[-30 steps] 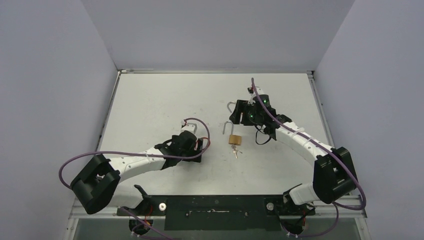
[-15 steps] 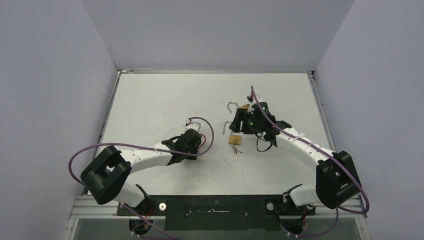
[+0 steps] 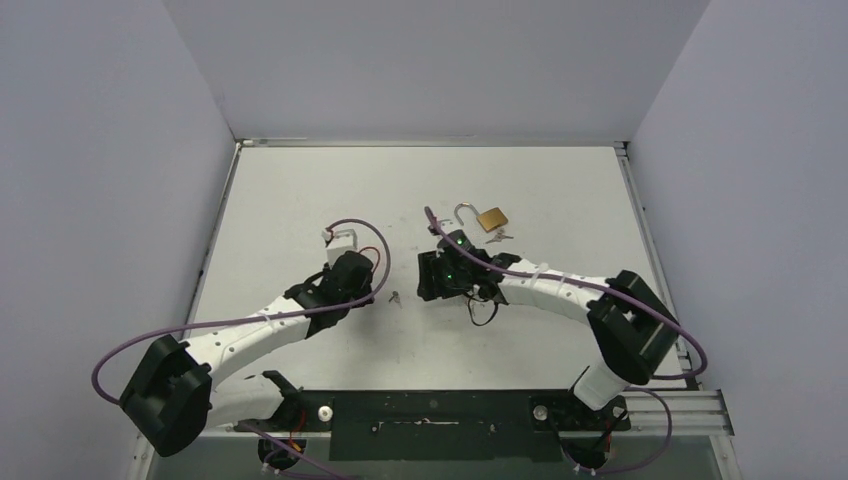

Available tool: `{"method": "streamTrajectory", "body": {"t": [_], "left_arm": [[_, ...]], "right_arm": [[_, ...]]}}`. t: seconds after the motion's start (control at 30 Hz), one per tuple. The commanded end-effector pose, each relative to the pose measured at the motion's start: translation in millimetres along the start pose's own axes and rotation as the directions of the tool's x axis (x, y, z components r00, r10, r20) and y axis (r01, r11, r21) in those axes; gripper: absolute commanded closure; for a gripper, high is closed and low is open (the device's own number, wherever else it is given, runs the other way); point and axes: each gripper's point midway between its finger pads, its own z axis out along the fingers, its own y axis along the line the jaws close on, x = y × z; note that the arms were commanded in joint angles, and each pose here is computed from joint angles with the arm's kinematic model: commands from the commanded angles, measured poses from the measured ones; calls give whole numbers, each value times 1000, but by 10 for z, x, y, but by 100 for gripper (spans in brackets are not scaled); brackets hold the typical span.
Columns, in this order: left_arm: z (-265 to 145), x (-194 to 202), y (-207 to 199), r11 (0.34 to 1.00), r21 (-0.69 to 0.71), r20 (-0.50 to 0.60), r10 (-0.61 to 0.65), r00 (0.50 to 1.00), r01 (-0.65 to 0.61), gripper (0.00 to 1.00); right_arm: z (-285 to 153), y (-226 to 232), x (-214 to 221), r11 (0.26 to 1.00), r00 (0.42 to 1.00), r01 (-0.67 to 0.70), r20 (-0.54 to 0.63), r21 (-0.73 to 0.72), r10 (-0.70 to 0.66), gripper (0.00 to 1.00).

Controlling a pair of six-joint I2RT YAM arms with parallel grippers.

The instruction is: Unlock with the key

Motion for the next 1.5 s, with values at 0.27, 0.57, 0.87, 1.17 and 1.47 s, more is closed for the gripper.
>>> {"method": "streamTrajectory", "body": {"t": [0.27,0.57,0.87,1.17,1.47], "left_arm": [[121,257,775,946,-202,-62,-270,961,253,95],[100,308,929,930,-224,-52,-310,949,292,94],[69,281,921,931,-206,-50,-316,948,300,94],[80,300,812,938,-155,-76,-326,942,311,94],[133,364,490,936,-58,-126,-352,927,347,94]], "right_arm": [[544,570,167,970,976,214,-60,114,-209,49],[774,516,237,934,958,285,-91,215,-272,59],[922,372,341,919,943,321,-162,227,-289,79],[841,326,211,950,968,243,-114,196,-224,100],[460,379,104,992,992,122,-36,24,-121,100]]}}
